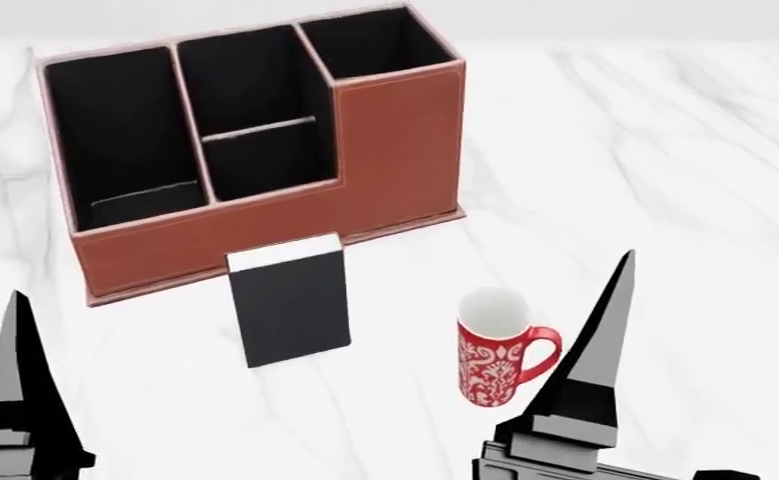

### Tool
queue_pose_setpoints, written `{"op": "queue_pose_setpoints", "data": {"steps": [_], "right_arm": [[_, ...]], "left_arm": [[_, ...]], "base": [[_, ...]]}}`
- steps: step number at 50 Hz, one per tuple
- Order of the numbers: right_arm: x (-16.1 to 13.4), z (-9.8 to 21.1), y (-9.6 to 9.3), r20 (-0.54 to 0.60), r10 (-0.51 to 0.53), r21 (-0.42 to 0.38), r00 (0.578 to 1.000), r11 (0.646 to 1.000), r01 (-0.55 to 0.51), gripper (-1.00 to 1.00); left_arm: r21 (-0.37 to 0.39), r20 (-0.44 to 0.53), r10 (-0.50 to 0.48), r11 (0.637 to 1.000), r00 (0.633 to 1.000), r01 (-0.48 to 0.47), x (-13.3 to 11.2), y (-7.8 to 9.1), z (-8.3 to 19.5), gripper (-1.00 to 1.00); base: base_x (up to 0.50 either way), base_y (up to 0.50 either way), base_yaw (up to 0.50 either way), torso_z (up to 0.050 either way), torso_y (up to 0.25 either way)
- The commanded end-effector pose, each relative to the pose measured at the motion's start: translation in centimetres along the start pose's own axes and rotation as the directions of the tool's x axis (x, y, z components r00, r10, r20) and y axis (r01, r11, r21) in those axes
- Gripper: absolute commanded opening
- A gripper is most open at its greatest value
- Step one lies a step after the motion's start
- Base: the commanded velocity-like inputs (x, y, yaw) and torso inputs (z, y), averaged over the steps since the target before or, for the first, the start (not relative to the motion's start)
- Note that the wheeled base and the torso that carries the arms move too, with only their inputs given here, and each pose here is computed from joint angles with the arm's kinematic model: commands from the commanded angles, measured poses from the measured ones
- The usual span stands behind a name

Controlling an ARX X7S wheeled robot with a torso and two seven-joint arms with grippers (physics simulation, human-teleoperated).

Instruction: Pick up the book and place it in the front compartment of the caddy.

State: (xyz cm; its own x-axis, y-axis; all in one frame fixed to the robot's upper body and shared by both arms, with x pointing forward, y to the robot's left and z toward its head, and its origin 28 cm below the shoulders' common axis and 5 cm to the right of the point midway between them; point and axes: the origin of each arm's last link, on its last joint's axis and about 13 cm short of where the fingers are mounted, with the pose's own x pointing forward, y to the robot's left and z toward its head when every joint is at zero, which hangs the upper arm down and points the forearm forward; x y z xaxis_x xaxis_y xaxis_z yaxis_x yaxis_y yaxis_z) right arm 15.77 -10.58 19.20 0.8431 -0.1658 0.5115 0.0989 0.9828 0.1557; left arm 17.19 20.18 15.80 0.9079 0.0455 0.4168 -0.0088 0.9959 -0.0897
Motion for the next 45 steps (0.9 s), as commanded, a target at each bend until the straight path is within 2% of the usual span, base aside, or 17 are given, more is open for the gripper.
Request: {"op": "queue_pose_setpoints", "data": {"steps": [1, 45], "right_arm": [[0.15, 0.05, 0.09, 0.017, 0.037, -0.03, 0.999, 0.999, -0.037, 1.0], [0.18, 0.08, 0.1, 0.016, 0.041, -0.031, 0.999, 0.999, -0.04, 1.0]], "left_arm": [[-0.01, 0.033, -0.003, 1.0, 0.999, 0.003, -0.14, 0.1, 0.94, 1.0], [0.002, 0.059, -0.02, 1.0, 0.998, 0.02, -0.28, -0.13, 1.6, 1.0]], "base": [[0.5, 0.1, 0.0, 0.0, 0.0], [0.5, 0.1, 0.0, 0.0, 0.001]]}}
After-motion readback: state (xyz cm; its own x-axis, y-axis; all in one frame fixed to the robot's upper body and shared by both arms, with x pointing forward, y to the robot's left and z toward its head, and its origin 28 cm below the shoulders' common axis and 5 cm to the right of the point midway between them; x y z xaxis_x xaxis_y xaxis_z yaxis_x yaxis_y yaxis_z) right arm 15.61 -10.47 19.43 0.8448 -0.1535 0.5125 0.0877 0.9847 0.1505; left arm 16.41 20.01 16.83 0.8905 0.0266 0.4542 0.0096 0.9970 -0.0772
